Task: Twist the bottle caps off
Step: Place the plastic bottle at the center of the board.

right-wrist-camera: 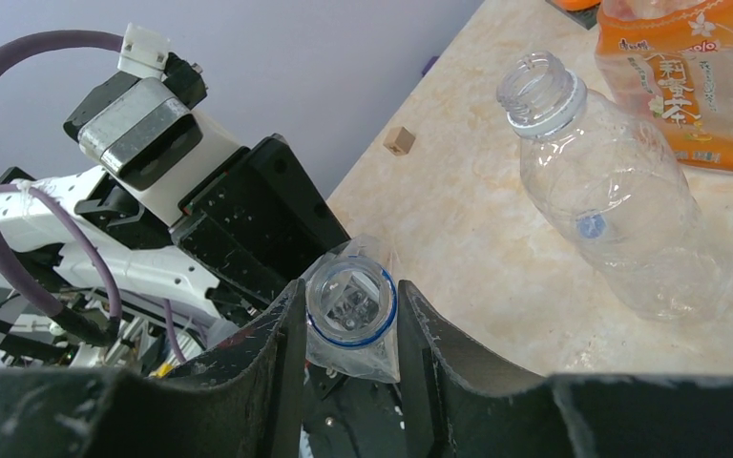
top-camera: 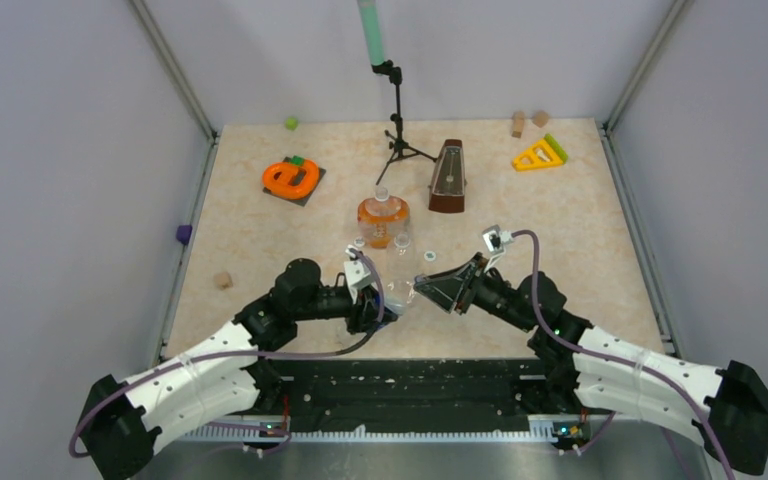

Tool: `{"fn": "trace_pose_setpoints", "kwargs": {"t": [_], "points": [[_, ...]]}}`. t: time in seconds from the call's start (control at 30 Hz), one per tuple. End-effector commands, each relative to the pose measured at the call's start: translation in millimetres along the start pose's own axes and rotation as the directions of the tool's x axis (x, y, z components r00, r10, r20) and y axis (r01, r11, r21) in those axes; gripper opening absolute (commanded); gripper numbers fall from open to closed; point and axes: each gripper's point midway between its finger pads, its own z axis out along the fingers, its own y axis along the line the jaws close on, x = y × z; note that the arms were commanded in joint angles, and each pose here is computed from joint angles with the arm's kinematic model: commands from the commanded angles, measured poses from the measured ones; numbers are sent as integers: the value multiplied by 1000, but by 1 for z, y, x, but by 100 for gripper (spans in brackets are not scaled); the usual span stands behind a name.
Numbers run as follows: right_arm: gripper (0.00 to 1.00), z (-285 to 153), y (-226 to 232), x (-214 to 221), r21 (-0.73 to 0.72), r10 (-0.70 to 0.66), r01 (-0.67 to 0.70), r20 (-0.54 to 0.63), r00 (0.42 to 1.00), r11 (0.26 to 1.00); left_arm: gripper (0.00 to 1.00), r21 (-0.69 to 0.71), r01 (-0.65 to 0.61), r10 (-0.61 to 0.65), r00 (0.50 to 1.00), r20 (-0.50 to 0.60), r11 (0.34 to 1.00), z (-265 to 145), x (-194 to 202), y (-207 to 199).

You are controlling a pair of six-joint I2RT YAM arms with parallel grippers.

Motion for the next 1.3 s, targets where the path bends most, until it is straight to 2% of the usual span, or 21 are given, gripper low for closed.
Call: {"fn": "trace_pose_setpoints", "kwargs": {"t": [0.0,0.03,0.1,0.13,0.23,0.53,0.6,0.7,0.83,1.0,1.27], "points": [[14,1,11,-10,-26,-26,27,30,999,999,30,24,-32,30,997,78,999,2,-33,-6],[13,1,10,-10,-22,-29,29,25,999,999,35,13,-33,32,997,75,999,2,-33,-5],[12,1,8,-8,-12,-37,37,8,999,999,55,13,-48,47,996,77,999,0,-31,-5],[11,1,7,-7,-4,-39,39,0,999,999,62,7,-50,49,995,82,999,0,-31,-5],[8,0,4,-5,14,-51,52,-14,999,999,70,-16,-62,63,993,99,998,-4,-31,-3],[7,-13,-9,-8,106,-94,96,-27,995,990,75,-176,-71,100,982,161,982,-20,-41,16],[6,-19,-10,-10,115,-104,105,-13,994,988,92,-225,-56,98,978,182,973,-25,-44,23],[5,-29,-13,-15,147,-124,123,-4,992,981,94,-284,-41,101,975,200,958,-32,-47,30],[6,-43,-30,-24,267,-174,173,-17,985,948,96,-392,15,86,968,238,920,-45,-49,46],[5,-59,-46,-34,401,-193,190,-33,981,896,96,-552,103,87,948,308,828,-70,-51,72],[5,-72,-39,-80,508,-309,272,-13,951,817,99,-635,147,112,930,350,759,-95,-52,81]]}}
